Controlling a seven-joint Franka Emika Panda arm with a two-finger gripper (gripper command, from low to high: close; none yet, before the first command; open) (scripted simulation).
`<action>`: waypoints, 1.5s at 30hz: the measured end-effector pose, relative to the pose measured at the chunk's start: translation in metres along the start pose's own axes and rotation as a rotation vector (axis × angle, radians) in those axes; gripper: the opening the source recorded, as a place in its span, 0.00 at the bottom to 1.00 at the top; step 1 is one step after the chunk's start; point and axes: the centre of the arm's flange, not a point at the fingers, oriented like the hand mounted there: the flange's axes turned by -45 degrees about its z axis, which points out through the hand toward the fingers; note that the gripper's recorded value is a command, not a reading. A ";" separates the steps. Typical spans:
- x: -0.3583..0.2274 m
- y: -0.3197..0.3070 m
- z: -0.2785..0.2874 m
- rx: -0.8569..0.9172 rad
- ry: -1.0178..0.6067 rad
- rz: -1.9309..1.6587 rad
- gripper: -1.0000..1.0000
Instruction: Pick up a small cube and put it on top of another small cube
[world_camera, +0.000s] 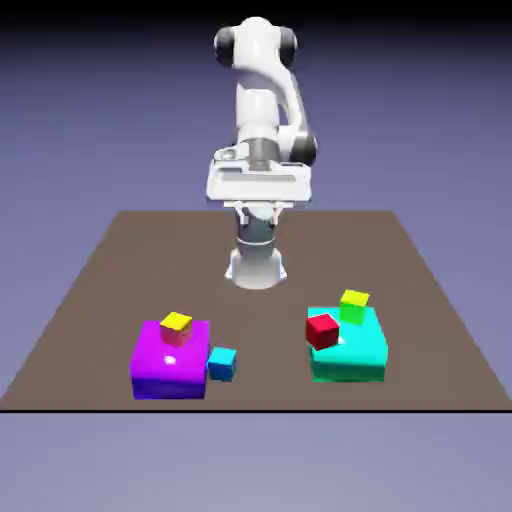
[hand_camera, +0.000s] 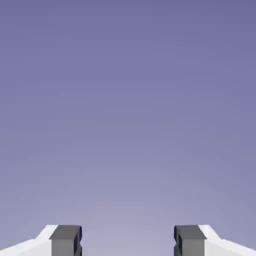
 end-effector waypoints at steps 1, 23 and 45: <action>-0.002 -0.002 0.012 0.010 -0.045 -0.052 0.50; -0.144 -0.007 0.238 0.183 -1.071 -1.312 0.50; -0.026 -0.227 0.161 0.161 -0.589 -2.147 0.00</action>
